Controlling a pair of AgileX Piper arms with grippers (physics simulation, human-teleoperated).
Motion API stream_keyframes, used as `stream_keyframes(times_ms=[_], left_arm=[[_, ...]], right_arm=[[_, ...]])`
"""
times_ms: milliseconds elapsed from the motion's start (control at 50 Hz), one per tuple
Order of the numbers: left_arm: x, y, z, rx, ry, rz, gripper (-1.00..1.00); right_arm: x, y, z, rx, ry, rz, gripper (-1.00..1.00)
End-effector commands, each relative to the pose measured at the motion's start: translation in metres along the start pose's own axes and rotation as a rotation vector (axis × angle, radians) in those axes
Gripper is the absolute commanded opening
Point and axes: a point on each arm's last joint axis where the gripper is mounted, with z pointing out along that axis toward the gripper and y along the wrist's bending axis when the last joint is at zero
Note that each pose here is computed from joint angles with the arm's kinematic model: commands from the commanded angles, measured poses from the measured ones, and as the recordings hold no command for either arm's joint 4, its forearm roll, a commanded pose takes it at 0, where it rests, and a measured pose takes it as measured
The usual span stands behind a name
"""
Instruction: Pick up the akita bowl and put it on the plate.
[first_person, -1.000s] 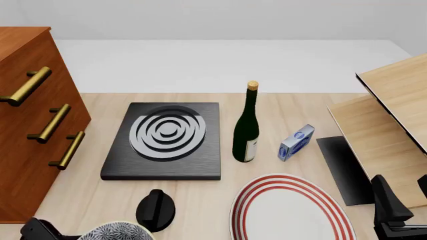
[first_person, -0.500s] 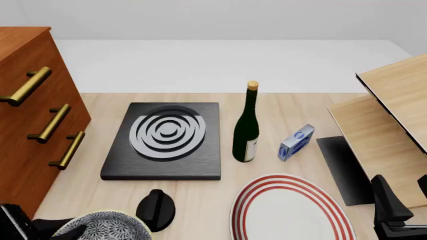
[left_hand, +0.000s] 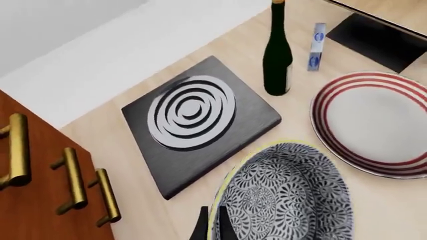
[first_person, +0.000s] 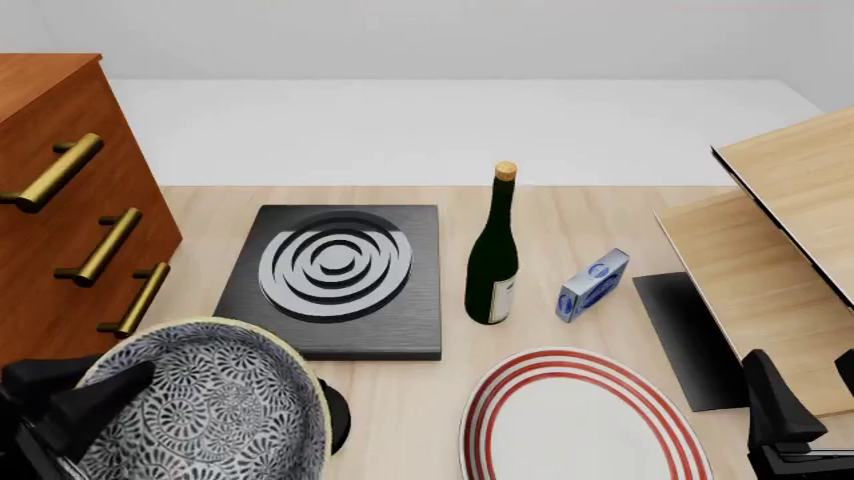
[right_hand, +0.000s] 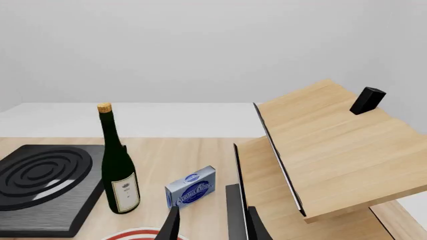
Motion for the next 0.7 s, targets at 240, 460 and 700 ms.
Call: stream_keyframes(times_ms=[240, 460, 700], left_arm=[[-0.035, -0.004, 0.026, 0.095, -0.122, -0.268, -1.0], [-0.058, -0.019, 0.055, 0.21, -0.105, -0.369, -1.0], [-0.082, -0.019, 0.08, 0.203, -0.112, -0.414, -1.0]], right_arm=[[0.0, 0.0, 0.0, 0.0, 0.0, 0.0, 1.0], [0.0, 0.0, 0.0, 0.0, 0.0, 0.0, 1.0], [0.0, 0.0, 0.0, 0.0, 0.0, 0.0, 1.0]])
